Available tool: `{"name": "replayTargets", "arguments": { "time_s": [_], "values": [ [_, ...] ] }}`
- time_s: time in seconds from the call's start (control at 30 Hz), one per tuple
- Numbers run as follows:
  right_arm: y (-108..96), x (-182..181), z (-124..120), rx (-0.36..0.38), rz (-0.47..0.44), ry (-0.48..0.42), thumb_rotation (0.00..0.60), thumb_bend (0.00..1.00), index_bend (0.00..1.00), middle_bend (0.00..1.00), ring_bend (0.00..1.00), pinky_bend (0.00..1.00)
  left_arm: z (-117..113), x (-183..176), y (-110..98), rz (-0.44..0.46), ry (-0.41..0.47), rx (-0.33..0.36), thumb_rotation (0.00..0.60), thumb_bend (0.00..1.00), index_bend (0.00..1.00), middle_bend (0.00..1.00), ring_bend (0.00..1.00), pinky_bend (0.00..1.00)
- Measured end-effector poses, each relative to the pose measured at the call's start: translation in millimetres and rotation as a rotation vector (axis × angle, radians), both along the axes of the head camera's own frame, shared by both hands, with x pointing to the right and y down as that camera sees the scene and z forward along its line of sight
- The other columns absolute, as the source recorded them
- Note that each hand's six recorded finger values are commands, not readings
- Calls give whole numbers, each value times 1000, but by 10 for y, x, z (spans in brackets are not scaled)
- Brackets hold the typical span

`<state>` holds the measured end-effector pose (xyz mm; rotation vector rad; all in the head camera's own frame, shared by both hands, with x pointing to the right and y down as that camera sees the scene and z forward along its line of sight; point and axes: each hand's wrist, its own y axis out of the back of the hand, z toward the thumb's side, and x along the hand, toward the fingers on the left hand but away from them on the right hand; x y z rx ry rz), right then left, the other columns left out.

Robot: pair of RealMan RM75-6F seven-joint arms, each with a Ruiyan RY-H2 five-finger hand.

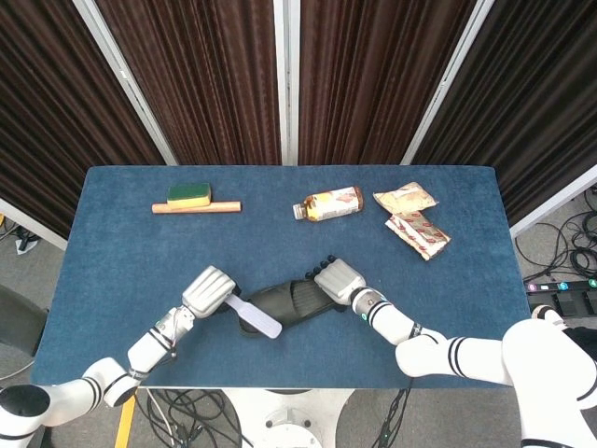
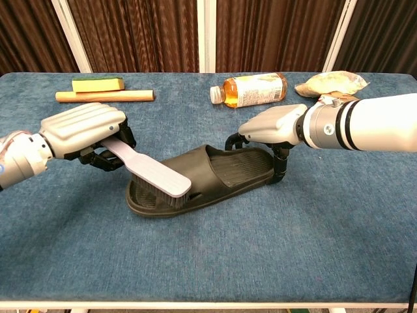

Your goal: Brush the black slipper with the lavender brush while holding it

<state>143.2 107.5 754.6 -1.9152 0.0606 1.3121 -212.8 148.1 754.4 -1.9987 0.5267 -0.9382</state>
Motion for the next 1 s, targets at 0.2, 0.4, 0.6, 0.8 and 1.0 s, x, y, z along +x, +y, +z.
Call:
{"name": "replayTargets", "arguments": {
  "time_s": [0.2,0.4,0.6,0.8,1.0],
  "values": [
    [41,-27,-10,-6,-30,6,600,315,419,378,185,185,143,-3,-102,-17,-57,11,600,679,1000,1000,1000,1000],
    [47,-60,-30,-5,-32,4,600,317,419,382,193,196,223,-67,-308,-128,-78,8,600,679,1000,1000,1000,1000],
    [41,-79,-36,-6,-22,0,600,317,419,380,194,203,264,-264,-465,-287,-65,-40,600,680,1000,1000,1000,1000],
    [22,-86,-32,-7,-14,-1,600,317,417,379,194,206,96,-308,-358,-324,29,-76,600,681,1000,1000,1000,1000],
    [37,-82,-24,-10,-15,1,600,317,415,380,204,210,-77,-129,-85,-232,68,-69,600,680,1000,1000,1000,1000]
  ]
}}
